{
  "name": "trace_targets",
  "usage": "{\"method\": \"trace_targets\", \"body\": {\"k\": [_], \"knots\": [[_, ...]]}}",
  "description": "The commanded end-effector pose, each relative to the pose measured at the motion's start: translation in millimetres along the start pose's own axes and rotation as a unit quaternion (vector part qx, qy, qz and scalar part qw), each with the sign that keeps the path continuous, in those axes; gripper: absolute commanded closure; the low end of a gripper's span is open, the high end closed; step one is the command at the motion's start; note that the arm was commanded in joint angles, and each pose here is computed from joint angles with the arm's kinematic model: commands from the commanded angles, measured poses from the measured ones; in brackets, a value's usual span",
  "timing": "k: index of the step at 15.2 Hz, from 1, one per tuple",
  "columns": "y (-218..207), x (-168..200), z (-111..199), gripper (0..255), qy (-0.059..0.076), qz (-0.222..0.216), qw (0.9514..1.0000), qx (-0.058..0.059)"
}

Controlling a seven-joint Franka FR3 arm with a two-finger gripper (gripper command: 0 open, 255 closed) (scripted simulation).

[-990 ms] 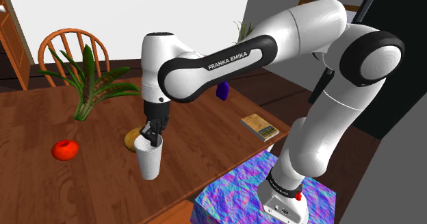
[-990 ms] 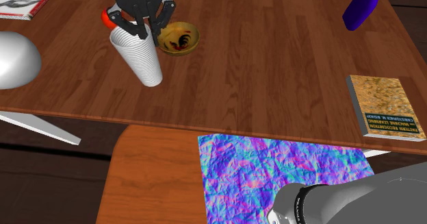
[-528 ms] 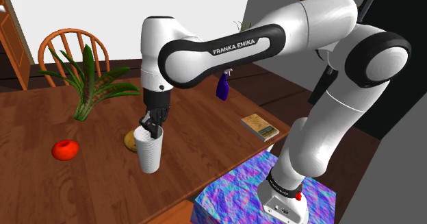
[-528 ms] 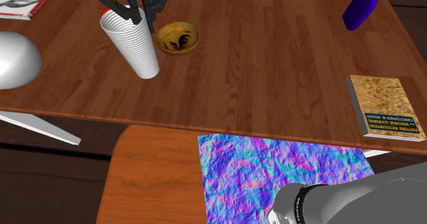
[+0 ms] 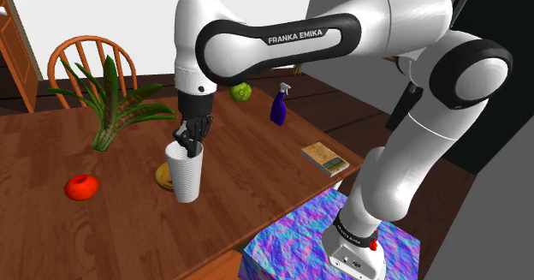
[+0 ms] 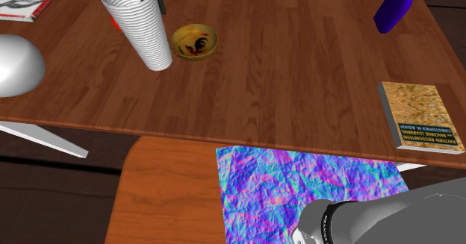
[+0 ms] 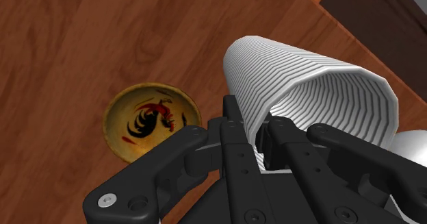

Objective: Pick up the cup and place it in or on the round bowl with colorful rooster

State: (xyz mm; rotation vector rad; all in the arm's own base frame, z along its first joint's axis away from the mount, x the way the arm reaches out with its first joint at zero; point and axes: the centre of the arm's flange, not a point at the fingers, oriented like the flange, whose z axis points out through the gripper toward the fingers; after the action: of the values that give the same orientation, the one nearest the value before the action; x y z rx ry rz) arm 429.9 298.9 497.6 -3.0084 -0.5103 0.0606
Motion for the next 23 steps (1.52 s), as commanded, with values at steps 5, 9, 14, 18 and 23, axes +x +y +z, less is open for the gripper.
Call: {"method": "trace_targets", "body": {"k": [5,9,14,18,23], "knots": [[51,51,-28,255,0.000,0.000,1.0000,0.000],[87,86,-46,255,0.000,0.000,1.0000,0.000],[117,115,-56,255,0.000,0.000,1.0000,0.000],[119,115,-35,255,0.000,0.000,1.0000,0.000],[121,116,-9,255,0.000,0.000,1.0000,0.000]]}}
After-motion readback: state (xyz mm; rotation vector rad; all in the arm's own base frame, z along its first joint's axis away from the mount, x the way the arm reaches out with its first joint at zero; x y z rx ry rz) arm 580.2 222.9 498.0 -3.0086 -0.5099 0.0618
